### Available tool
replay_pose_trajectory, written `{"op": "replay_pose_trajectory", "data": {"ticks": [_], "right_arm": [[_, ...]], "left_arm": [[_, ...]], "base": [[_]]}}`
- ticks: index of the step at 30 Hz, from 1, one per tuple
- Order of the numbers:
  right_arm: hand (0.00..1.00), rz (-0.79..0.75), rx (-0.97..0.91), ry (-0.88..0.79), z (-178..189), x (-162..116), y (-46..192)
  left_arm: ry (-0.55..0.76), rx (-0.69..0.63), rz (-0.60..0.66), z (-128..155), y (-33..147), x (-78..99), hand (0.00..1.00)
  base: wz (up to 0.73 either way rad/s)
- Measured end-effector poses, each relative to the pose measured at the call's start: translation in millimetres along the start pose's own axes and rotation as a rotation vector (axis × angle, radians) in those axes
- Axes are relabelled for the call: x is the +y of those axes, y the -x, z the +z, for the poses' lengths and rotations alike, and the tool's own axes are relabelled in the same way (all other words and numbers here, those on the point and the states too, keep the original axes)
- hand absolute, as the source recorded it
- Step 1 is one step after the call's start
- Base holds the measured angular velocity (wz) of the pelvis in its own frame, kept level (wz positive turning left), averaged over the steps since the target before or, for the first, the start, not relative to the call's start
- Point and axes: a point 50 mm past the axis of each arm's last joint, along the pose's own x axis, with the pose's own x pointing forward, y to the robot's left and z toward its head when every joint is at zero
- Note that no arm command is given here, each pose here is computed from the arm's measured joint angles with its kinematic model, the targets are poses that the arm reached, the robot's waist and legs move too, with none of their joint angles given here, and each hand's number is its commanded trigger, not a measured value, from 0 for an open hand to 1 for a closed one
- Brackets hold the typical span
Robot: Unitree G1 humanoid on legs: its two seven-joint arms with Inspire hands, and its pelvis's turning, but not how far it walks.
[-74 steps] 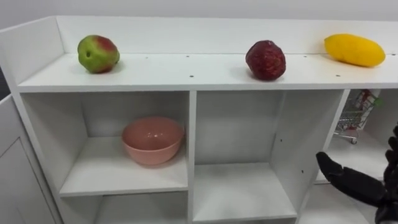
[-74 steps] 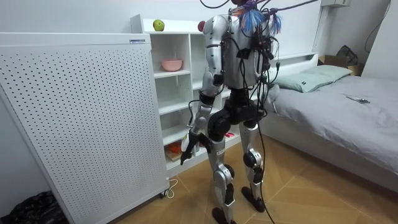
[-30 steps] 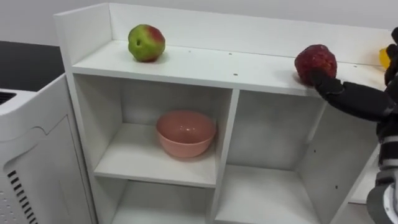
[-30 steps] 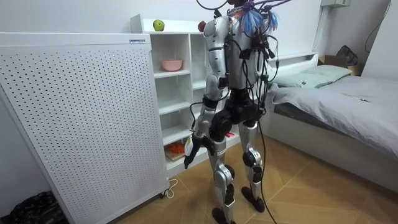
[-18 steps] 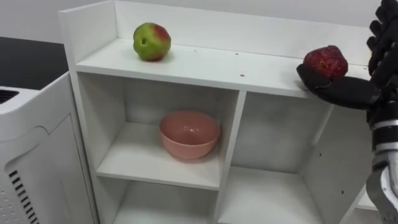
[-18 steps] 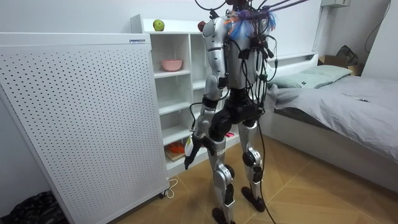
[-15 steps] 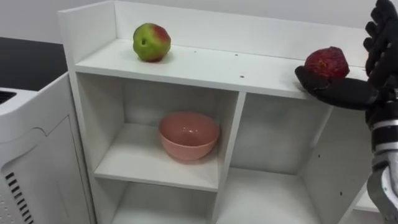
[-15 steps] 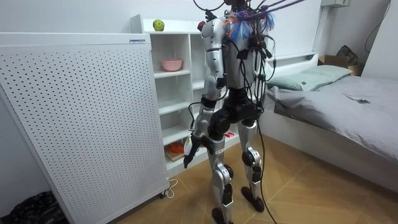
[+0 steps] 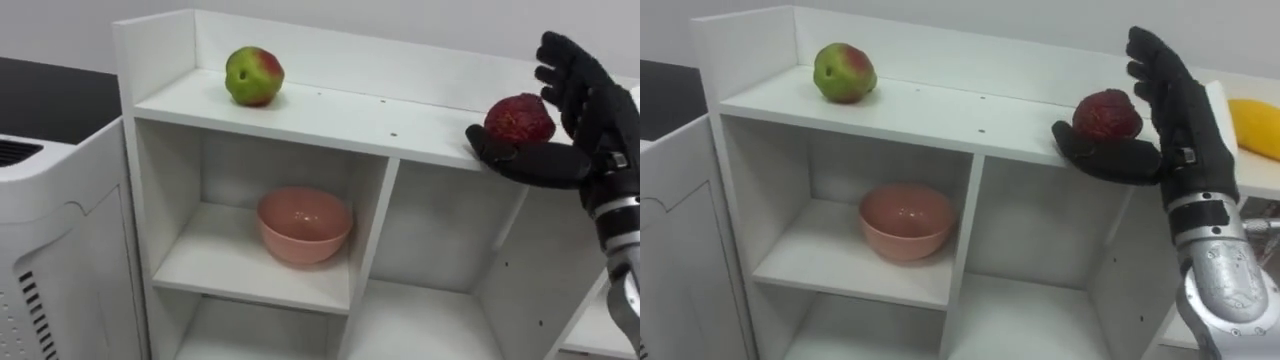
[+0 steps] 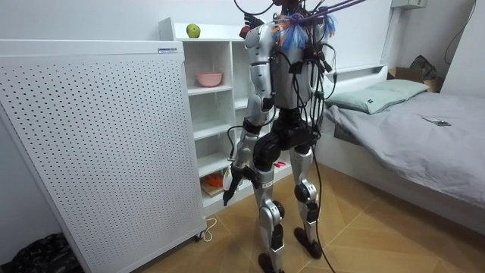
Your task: Arrange fruit in the closet
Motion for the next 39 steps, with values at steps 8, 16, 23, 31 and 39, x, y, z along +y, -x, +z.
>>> {"op": "replay_pose_trajectory", "data": {"ticks": [8,16,23,31,39], "right_arm": [[1.0,0.086,0.076,-0.111,-10,-3,-14],[1.0,0.13,0.132,-0.153,-18,-2,-15],[1.0,0.169,0.118,-0.156,-12,5,-8],[1.0,0.378,0.038,-0.206,12,34,21],[1.0,0.686,-0.082,-0.296,44,70,45]], "left_arm": [[0.003,0.041,0.005,-4,-0.3,2.8,0.0],[0.014,0.073,0.0,-9,-0.1,2.8,0.0],[0.008,0.069,0.011,-8,-0.4,4.3,0.0],[0.008,0.071,0.014,-9,-0.4,4.9,0.0],[0.005,0.077,-0.003,-14,0.2,-2.1,0.0]], "base": [[0.08],[0.06],[0.0],[-0.12],[-0.02]]}}
